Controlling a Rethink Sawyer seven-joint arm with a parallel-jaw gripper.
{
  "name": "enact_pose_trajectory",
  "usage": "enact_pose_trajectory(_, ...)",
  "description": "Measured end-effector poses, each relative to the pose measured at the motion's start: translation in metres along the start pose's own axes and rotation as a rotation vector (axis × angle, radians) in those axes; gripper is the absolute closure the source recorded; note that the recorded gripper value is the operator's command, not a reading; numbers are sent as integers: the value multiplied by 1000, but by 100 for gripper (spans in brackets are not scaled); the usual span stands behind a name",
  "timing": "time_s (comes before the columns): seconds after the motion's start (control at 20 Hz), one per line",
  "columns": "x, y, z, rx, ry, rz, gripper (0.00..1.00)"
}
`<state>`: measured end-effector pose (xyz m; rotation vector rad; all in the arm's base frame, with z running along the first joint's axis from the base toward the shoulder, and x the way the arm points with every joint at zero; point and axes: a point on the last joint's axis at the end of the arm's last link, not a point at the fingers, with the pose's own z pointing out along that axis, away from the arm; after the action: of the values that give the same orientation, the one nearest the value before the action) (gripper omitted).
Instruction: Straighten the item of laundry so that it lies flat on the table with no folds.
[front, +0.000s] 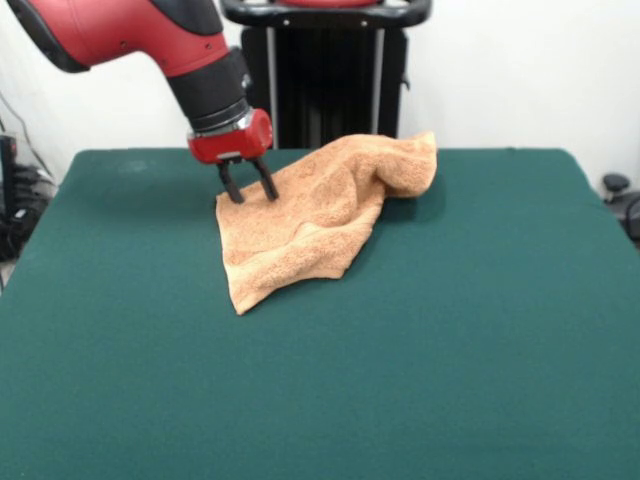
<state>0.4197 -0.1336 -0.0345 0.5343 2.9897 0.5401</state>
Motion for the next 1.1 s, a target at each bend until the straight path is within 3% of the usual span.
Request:
enact_pose_trajectory(0.05,0,0,0,1,0,-1,0)
enact_pose_trajectory(0.1,0,-4,0,15,1,-10,100)
enact_pose_trajectory(1.1,0,-13,1,39,-1,-26,100)
